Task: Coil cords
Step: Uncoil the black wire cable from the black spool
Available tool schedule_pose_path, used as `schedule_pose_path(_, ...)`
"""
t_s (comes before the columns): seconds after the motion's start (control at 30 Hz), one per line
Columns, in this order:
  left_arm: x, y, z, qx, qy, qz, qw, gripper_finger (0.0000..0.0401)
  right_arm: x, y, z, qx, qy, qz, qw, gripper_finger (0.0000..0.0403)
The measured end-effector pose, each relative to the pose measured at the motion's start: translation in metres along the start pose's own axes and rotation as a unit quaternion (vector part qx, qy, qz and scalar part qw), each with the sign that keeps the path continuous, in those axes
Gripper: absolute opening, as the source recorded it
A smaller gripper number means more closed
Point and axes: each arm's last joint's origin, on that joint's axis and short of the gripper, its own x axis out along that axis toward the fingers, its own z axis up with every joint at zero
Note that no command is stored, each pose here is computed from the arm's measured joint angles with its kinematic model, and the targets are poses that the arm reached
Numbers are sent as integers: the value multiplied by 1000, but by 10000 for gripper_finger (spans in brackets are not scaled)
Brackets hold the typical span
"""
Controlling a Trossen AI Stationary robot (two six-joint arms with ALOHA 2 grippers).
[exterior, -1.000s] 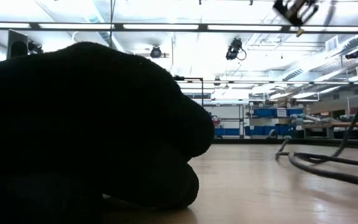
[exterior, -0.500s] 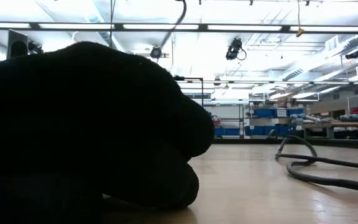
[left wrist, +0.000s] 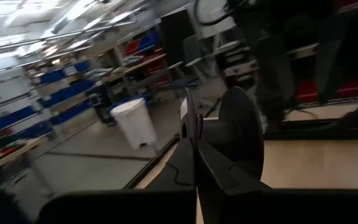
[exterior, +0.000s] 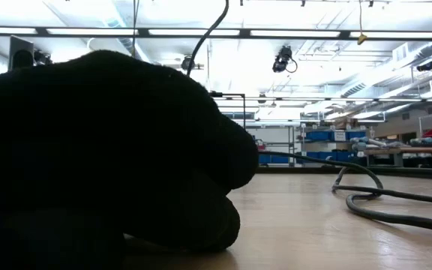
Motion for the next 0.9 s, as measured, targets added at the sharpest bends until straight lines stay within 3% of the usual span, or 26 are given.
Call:
schedule_pose_path(0.13, 1, -2, -1, 9, -14, -46, 999, 0, 4, 1, -5, -23, 12, -7, 1000, 98)
schedule_pose_path(0.43, 1, -3, -3, 3, -6, -50, 999, 0, 3, -1, -6, -57, 15, -36, 998, 124)
schedule_pose_path(0.63, 2, -5, -4, -13, -10, -80, 997, 0, 2, -3, -6, -74, 16, -78, 994, 126)
schedule_pose_path(0.9, 16, -2, -12, -57, 6, -129, 990, 0, 3, 2, -7, -86, 24, -10, 996, 126)
